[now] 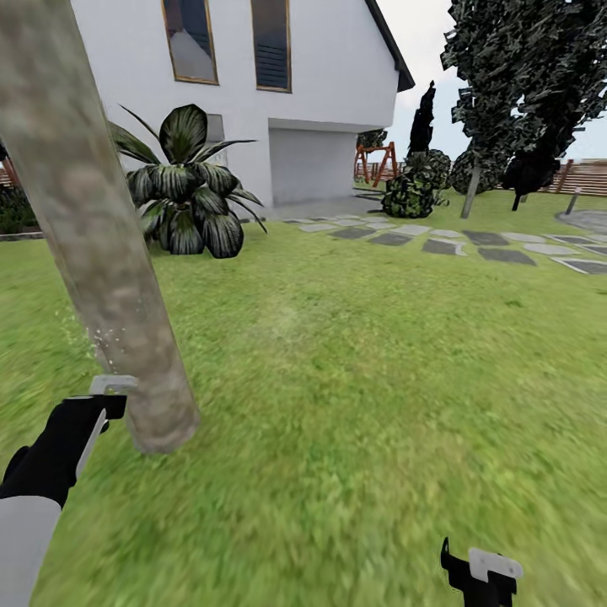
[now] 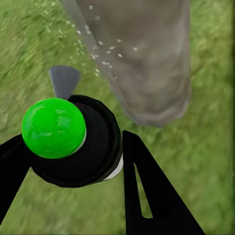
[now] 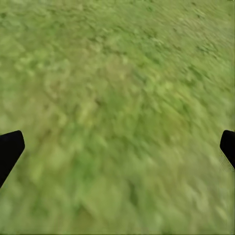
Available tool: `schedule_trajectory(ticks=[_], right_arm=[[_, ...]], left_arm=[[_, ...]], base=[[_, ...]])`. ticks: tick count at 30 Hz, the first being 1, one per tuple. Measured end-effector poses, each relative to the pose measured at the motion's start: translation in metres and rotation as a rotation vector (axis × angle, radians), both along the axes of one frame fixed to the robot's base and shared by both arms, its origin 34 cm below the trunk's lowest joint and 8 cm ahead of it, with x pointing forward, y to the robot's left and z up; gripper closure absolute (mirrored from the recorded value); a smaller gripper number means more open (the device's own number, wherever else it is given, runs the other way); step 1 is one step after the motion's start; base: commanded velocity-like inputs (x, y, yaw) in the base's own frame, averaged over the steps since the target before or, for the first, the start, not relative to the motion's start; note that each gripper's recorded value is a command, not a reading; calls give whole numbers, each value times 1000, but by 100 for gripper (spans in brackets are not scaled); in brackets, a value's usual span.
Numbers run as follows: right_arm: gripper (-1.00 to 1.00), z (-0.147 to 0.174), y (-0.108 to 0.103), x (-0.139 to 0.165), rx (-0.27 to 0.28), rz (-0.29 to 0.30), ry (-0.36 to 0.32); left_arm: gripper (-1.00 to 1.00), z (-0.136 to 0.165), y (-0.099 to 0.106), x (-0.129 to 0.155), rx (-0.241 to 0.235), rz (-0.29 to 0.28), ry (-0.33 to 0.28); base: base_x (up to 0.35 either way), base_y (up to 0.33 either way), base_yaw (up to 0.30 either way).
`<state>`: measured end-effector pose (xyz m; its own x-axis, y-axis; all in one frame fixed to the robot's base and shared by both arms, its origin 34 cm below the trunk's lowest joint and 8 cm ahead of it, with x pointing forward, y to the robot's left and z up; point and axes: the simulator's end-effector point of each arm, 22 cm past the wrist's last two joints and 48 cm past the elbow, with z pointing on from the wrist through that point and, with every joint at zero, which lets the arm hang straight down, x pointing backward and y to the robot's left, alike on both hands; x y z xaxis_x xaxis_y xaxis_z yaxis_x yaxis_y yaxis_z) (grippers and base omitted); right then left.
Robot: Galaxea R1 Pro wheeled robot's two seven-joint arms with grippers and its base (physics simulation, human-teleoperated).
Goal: In the garden, pick up the pesticide atomizer on the floor and spray pesticide onto both trees until each tree trunk is fully covered.
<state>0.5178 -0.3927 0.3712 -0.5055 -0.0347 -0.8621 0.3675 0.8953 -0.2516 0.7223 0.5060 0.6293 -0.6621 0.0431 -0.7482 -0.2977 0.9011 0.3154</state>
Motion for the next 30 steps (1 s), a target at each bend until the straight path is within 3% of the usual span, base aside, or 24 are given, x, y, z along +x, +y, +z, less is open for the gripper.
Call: schedule_trajectory(ticks=[13,24,30], right_arm=[[-100,0,0,0,0,0,-1],[-100,0,0,0,0,-1,-1],[-100,0,0,0,0,-1,-1]], left_arm=[[100,-28,9,-13,0,33,64],[100,-34,9,-15,-3,35,75],[100,-40,10,-18,-8,38,87]], base=[[85,-252,256],[122,-261,12],[190,-230,215]])
